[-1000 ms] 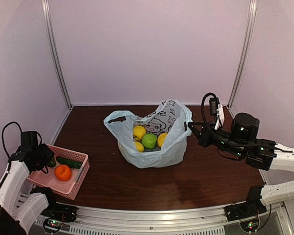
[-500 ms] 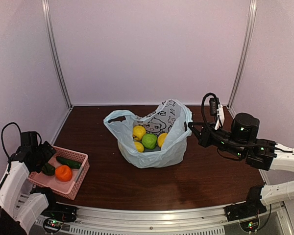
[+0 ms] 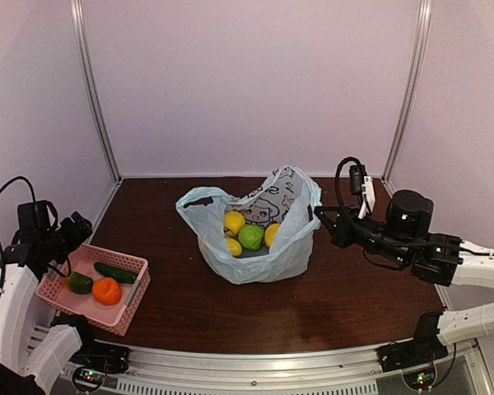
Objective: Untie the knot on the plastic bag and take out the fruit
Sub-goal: Reach into the gripper of the takeout bag.
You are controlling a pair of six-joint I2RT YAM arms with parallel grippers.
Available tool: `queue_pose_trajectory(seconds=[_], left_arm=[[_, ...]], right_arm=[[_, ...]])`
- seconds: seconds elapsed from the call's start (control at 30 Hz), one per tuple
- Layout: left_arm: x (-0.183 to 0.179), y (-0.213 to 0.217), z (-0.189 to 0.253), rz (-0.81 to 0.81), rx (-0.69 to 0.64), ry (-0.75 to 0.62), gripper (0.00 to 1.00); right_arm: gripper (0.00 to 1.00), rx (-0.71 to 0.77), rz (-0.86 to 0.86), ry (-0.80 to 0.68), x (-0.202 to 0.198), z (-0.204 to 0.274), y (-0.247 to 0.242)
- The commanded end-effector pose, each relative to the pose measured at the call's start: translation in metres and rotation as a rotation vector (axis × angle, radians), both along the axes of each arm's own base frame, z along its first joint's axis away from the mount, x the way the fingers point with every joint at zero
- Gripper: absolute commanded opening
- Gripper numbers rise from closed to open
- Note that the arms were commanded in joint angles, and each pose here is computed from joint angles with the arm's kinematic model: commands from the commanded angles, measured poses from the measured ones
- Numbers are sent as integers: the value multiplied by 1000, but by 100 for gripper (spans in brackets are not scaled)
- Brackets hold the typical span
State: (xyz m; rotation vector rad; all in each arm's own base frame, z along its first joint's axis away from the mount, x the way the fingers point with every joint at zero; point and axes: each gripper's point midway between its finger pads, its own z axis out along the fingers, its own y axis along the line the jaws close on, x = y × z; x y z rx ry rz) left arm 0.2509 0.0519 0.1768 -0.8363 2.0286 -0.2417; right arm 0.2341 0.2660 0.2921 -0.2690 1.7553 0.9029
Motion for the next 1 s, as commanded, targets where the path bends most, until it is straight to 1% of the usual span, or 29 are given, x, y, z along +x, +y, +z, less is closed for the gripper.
queue_pose_trajectory(seconds=[0.0, 0.1, 0.2, 0.3, 0.4, 0.5, 0.53, 0.6, 0.7, 0.83, 0.97], left_arm=[[23, -37, 56, -257, 12, -155, 89], [28, -66, 83, -402, 31, -208, 88], [31, -105, 106, -554, 39, -245, 87], [32, -157, 126, -735, 45, -262, 86], [29, -215, 151, -916, 56, -317, 85], [20, -273, 182, -1071, 87, -400, 84], [19, -294, 186, -1115, 100, -408, 83], [12, -335, 203, -1207, 99, -449, 83], [-5, -392, 224, -1354, 85, -514, 79], [-9, -442, 212, -1481, 36, -492, 75], [-12, -475, 174, -1560, -3, -404, 65]], right_arm=[[1, 21, 3, -8, 3, 8, 3], [1, 25, 11, -5, 4, 7, 6], [1, 19, 11, -6, 4, 8, 7], [1, 16, 8, -8, 4, 10, 6], [1, 15, 5, -8, 4, 11, 5], [1, 15, -2, -6, 3, 11, 2], [1, 17, -4, -3, 3, 10, 1], [1, 18, -9, -2, 2, 9, -1], [1, 24, -13, -3, 1, 11, -4], [1, 28, -18, -11, -2, 15, -9], [1, 20, -24, -9, -4, 13, -14]])
